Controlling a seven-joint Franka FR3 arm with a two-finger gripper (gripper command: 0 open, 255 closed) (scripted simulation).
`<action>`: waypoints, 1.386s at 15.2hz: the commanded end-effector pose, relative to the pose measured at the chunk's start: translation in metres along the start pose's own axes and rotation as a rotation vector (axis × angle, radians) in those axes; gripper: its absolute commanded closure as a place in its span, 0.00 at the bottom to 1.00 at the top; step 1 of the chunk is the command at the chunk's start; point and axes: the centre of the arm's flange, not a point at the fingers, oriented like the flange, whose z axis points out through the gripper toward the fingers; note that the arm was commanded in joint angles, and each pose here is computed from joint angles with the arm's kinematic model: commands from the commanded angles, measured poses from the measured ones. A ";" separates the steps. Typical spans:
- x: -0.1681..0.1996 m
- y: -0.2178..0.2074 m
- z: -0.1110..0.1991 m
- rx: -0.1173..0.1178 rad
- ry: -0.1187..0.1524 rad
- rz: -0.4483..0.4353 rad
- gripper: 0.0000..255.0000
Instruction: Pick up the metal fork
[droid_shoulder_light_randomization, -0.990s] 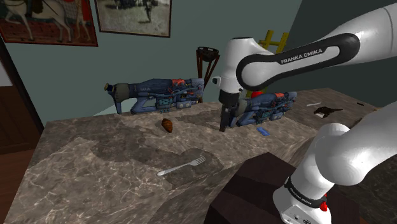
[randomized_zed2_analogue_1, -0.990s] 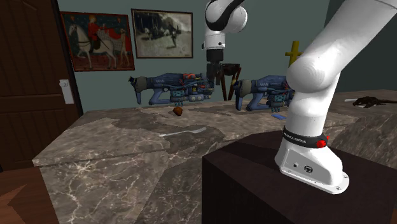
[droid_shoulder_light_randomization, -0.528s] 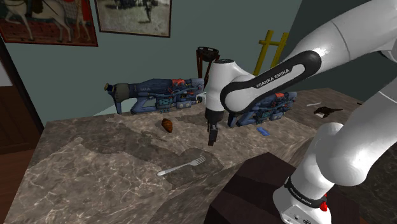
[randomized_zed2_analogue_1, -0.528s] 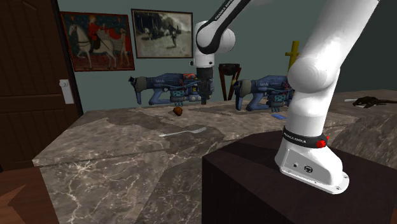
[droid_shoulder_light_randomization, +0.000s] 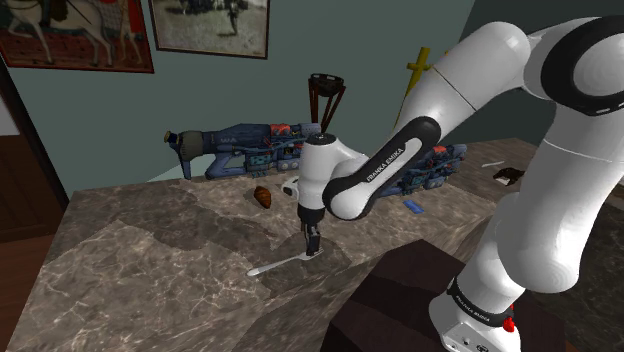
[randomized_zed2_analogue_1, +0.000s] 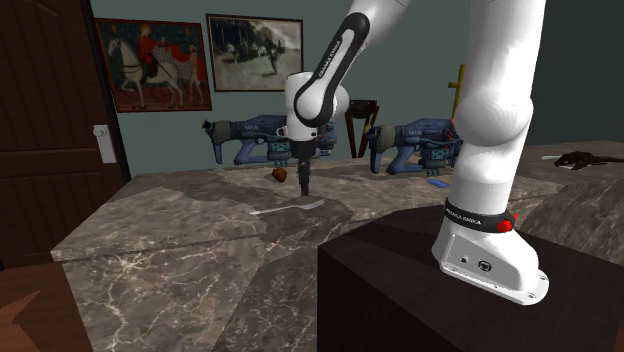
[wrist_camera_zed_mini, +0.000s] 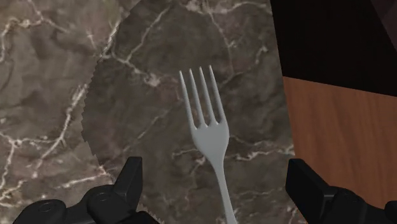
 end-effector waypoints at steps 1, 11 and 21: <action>0.008 -0.004 0.017 -0.004 0.001 -0.029 0.00; 0.009 -0.004 0.052 -0.004 0.001 -0.029 1.00; 0.010 -0.005 0.046 -0.004 0.001 -0.029 1.00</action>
